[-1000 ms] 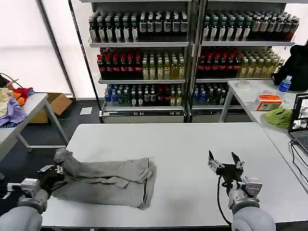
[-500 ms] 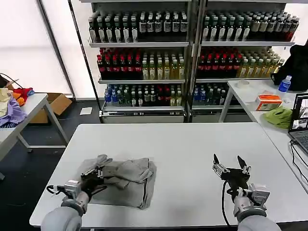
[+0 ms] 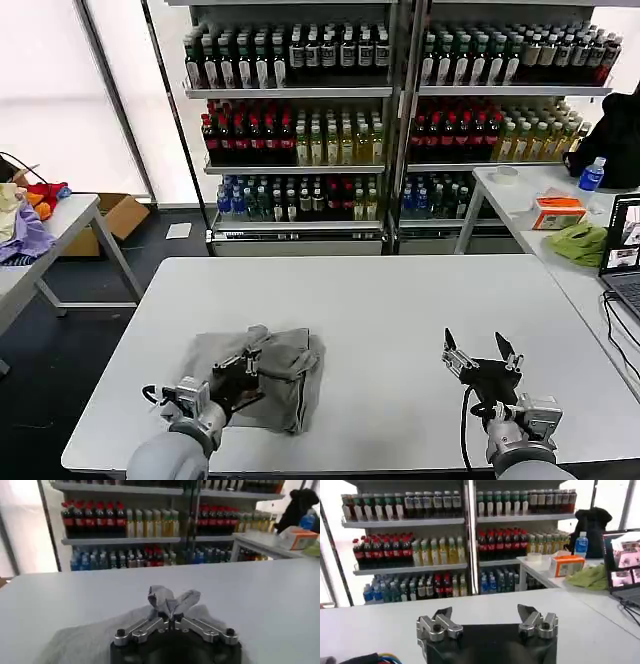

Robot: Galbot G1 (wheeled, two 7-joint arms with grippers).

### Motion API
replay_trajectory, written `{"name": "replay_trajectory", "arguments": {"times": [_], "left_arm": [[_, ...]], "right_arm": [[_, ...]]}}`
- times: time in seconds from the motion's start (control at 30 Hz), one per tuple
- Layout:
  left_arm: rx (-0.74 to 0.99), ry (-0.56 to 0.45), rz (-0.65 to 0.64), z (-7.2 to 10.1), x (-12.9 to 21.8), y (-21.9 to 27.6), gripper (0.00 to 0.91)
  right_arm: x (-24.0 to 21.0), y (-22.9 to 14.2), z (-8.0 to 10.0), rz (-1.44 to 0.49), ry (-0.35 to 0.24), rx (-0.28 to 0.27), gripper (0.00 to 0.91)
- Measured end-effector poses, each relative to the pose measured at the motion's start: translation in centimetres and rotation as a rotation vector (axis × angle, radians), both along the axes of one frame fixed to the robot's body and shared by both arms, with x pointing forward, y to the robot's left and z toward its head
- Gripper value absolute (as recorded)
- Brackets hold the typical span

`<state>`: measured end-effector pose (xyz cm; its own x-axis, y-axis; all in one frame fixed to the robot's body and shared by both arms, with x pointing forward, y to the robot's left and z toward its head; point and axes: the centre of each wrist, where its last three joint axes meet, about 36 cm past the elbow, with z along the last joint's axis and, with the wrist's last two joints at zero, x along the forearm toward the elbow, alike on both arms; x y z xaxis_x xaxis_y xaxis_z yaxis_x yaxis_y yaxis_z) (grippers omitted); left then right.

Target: Fold and organize the clothes.

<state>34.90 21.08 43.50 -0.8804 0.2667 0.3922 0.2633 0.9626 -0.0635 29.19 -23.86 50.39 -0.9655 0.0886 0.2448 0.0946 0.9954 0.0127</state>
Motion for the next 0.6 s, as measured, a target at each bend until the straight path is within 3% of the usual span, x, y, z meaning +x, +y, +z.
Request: {"name": "replay_trajectory", "arguments": {"times": [0.53,0.57,0.6], "left_arm": [[-0.042,0.007,-0.016,-0.2,0.2,-1.3,0.010],[-0.045,0.007,-0.016,-0.3,0.3,-1.3,0.071],[-0.048,0.008,-0.016,-0.4,0.4,-1.4,0.383]], "right_arm": [[0.0,0.6,-0.9,0.014,0.018,-0.001,0.907],[0.0,0.7,-1.0,0.015,0.019,-0.002,0.907],[0.0,0.7,-1.0,0.015,0.019,-0.002,0.907]]}}
